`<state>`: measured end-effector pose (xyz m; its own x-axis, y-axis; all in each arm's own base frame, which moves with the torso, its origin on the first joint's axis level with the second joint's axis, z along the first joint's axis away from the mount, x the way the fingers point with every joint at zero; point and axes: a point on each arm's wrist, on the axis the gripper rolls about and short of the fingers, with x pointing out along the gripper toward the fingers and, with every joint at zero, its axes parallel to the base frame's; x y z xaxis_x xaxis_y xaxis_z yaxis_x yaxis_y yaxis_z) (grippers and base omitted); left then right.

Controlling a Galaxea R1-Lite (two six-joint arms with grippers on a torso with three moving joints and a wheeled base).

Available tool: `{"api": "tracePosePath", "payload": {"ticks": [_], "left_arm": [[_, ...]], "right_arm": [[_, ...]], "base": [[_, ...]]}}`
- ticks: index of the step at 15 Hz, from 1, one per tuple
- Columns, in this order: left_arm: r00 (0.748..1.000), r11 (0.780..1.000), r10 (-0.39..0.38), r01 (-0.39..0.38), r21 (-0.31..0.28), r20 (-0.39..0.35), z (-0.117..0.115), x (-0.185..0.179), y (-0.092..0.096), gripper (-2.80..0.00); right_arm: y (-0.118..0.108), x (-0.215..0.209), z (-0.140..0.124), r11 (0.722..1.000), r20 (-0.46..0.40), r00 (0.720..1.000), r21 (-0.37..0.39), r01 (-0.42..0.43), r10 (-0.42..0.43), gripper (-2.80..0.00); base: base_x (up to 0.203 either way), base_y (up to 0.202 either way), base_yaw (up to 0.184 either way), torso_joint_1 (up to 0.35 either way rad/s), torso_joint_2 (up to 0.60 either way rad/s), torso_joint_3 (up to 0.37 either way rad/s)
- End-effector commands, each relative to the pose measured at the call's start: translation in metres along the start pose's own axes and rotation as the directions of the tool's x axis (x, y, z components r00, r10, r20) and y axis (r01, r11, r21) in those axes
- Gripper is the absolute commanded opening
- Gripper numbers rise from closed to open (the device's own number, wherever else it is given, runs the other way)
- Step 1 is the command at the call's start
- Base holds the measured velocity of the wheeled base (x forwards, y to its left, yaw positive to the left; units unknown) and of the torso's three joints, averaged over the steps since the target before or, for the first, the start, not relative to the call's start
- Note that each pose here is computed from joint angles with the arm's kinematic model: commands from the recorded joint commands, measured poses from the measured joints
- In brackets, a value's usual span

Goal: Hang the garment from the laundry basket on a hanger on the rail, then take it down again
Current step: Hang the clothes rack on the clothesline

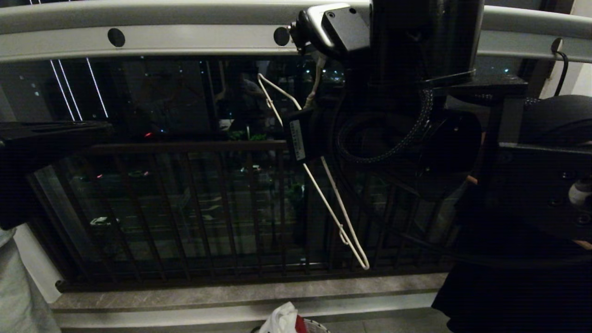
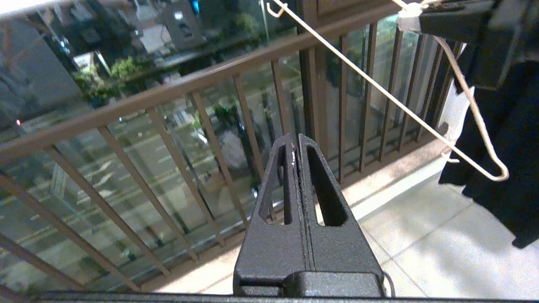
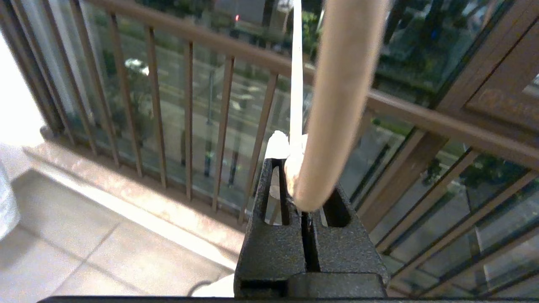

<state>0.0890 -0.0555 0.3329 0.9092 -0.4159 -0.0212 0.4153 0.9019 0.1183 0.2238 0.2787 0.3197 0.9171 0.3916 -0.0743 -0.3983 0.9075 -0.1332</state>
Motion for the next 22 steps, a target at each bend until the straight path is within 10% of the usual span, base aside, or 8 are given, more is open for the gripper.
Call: {"api": "tracePosePath", "payload": {"ticks": [1,22], "left_arm": [[1.000,1.000,0.004,-0.004,0.009,0.020,0.002,-0.006,0.001,-2.80],[0.999,1.000,0.005,-0.006,0.012,0.034,0.003,-0.011,0.002,-2.80]], "right_arm": [[0.000,0.004,0.004,1.000,0.015,1.000,0.004,0.009,-0.009,-2.80],[-0.011,0.056,0.002,0.994,0.035,0.995,-0.054,0.099,-0.098,-2.80]], "base": [[0.000,0.000,0.000,0.000,0.00,0.000],[0.000,0.000,0.000,0.000,0.00,0.000]]}}
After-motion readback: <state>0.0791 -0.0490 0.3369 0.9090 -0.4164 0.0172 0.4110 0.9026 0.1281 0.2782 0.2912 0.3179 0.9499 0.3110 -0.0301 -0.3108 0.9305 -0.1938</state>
